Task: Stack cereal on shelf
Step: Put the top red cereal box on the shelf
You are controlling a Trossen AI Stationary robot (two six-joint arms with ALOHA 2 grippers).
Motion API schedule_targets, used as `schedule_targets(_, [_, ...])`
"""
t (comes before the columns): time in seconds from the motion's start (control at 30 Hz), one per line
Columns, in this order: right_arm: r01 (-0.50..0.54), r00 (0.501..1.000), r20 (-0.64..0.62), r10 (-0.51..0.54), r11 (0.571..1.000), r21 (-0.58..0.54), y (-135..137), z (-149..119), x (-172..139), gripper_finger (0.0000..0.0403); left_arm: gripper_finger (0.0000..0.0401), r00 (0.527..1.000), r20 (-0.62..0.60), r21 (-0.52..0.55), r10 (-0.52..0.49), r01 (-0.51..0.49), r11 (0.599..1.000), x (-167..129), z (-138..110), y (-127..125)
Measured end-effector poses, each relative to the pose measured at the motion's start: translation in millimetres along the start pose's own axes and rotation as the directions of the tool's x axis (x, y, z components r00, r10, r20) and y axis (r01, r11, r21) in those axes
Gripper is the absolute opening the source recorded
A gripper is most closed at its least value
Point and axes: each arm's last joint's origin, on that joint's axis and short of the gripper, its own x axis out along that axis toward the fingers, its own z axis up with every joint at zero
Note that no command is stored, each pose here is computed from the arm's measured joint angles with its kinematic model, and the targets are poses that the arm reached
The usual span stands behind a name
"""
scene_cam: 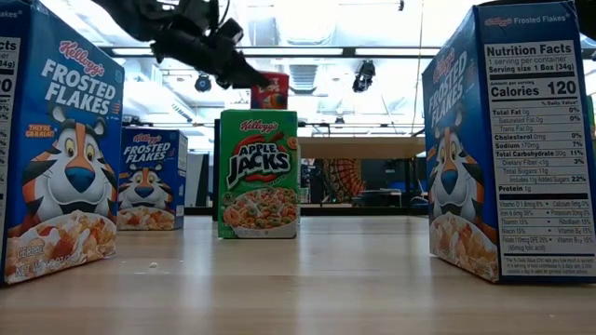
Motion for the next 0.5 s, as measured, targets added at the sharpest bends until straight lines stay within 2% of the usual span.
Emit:
schedule_targets(0.23, [0.001, 1.000, 0.000, -0.001, 1.000, -0.001, 0, 0, 0, 0.0009, 0.0171, 0.999, -0.002, -0.030, -0.044, 0.043, 0.999, 3, -9, 9])
schedule_targets(0.5, [0.000, 1.000, 0.000, 0.000, 1.000, -0.006, 0, 0, 0, 0.0009, 0.0171, 1.000, -0.016, -0.045, 0.003, -0.004, 0.999, -3, -15, 22])
